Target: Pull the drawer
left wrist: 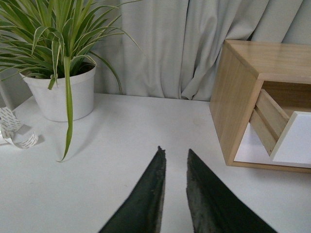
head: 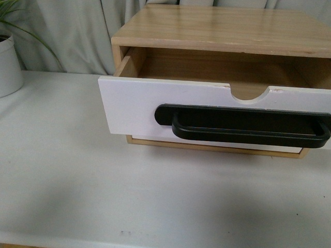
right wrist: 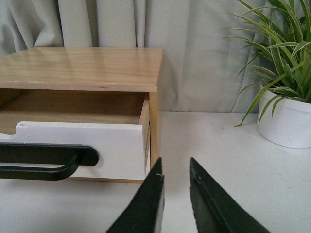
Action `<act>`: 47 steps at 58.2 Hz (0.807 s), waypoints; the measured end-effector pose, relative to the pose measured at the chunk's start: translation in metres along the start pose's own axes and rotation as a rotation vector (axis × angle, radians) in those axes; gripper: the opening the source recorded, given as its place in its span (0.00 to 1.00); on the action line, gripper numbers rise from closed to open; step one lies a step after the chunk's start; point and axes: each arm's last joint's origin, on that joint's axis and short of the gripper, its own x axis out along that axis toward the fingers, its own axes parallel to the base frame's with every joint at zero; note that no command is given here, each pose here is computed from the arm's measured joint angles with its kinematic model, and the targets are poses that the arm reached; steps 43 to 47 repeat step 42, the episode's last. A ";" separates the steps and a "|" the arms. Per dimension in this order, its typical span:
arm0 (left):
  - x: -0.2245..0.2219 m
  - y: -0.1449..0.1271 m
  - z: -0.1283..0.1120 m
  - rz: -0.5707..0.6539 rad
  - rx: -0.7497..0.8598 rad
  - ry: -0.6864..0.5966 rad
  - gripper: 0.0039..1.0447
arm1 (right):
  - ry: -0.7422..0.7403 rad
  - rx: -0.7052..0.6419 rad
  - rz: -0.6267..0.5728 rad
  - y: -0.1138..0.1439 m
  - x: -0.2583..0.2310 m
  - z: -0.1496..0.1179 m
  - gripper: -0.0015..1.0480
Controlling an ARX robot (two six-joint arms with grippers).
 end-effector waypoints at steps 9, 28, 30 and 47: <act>0.000 0.000 0.000 0.000 0.000 0.000 0.48 | 0.000 0.000 0.000 0.000 0.000 0.000 0.48; 0.000 0.000 0.000 0.000 0.000 0.000 0.94 | 0.000 0.002 0.000 0.000 0.000 0.000 0.91; 0.000 0.000 0.000 0.000 0.000 0.000 0.94 | 0.000 0.002 0.000 0.000 0.000 0.000 0.91; 0.000 0.000 0.000 0.000 0.000 0.000 0.94 | 0.000 0.002 0.000 0.000 0.000 0.000 0.91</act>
